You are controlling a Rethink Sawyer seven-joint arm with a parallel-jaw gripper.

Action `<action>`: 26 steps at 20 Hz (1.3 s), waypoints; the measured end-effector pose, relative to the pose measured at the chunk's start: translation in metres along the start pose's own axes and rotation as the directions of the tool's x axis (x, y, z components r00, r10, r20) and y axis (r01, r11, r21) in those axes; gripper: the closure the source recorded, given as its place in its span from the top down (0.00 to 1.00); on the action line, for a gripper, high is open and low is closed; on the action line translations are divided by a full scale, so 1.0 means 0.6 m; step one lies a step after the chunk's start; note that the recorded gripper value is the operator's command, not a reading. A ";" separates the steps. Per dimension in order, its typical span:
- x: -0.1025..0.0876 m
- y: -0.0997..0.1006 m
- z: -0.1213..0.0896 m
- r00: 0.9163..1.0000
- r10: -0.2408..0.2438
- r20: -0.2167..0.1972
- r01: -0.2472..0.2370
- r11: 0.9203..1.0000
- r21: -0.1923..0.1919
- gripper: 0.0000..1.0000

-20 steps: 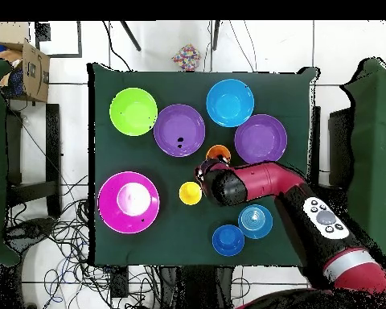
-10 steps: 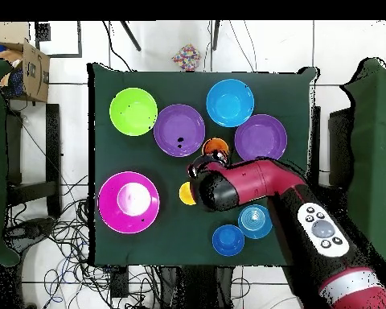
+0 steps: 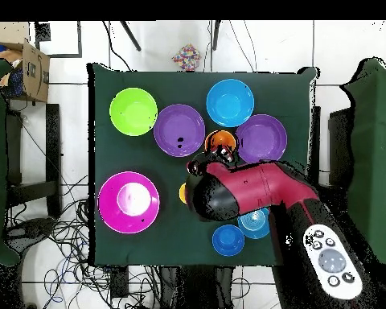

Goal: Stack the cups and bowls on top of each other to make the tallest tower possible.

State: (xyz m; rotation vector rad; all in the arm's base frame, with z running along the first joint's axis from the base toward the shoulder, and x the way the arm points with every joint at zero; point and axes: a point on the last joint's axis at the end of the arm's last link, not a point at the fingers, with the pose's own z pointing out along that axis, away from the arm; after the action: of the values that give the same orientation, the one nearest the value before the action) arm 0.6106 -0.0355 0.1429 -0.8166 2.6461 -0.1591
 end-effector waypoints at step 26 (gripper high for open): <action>-0.029 0.131 -0.097 0.997 -0.076 -0.034 0.078 0.995 0.058 0.00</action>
State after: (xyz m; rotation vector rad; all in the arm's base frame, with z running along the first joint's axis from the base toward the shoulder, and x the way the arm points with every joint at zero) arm 0.5611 0.0391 0.1857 -0.9033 2.6273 -0.2721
